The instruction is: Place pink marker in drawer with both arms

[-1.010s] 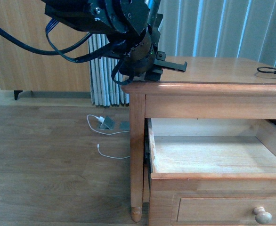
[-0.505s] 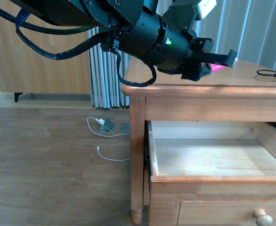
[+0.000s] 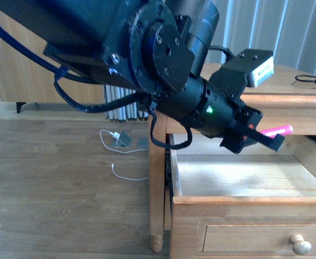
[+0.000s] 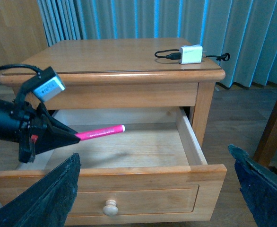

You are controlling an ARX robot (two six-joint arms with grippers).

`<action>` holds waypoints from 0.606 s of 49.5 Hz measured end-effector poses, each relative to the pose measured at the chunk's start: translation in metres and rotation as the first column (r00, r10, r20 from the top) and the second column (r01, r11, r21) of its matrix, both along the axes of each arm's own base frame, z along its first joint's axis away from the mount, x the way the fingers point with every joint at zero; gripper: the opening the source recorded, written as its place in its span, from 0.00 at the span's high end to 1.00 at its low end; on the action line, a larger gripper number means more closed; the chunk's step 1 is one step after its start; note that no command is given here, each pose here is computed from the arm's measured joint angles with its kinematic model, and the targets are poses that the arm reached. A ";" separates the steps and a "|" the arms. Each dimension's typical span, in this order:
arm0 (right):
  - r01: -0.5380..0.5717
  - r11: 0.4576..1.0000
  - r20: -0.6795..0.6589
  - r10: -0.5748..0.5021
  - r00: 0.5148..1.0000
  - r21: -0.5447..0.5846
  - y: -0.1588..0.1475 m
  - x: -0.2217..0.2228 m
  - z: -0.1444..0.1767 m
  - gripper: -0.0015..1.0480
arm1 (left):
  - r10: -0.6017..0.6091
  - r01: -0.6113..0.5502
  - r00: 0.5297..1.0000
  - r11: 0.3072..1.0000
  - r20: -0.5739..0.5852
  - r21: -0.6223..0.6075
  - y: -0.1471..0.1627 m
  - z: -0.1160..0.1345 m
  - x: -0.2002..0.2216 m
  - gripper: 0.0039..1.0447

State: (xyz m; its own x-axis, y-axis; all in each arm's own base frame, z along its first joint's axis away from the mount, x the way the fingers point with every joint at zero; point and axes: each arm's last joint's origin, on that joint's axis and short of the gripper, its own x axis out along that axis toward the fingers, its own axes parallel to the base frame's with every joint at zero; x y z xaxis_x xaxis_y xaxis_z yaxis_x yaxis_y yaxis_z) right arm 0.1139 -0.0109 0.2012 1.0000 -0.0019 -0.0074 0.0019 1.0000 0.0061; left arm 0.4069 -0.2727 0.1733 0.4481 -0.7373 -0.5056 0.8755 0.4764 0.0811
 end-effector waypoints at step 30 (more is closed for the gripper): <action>0.000 1.000 0.000 0.000 1.000 0.000 0.000 0.000 0.000 0.08 | 0.098 -0.099 0.995 0.994 0.023 0.044 0.001 -0.036 0.012 0.59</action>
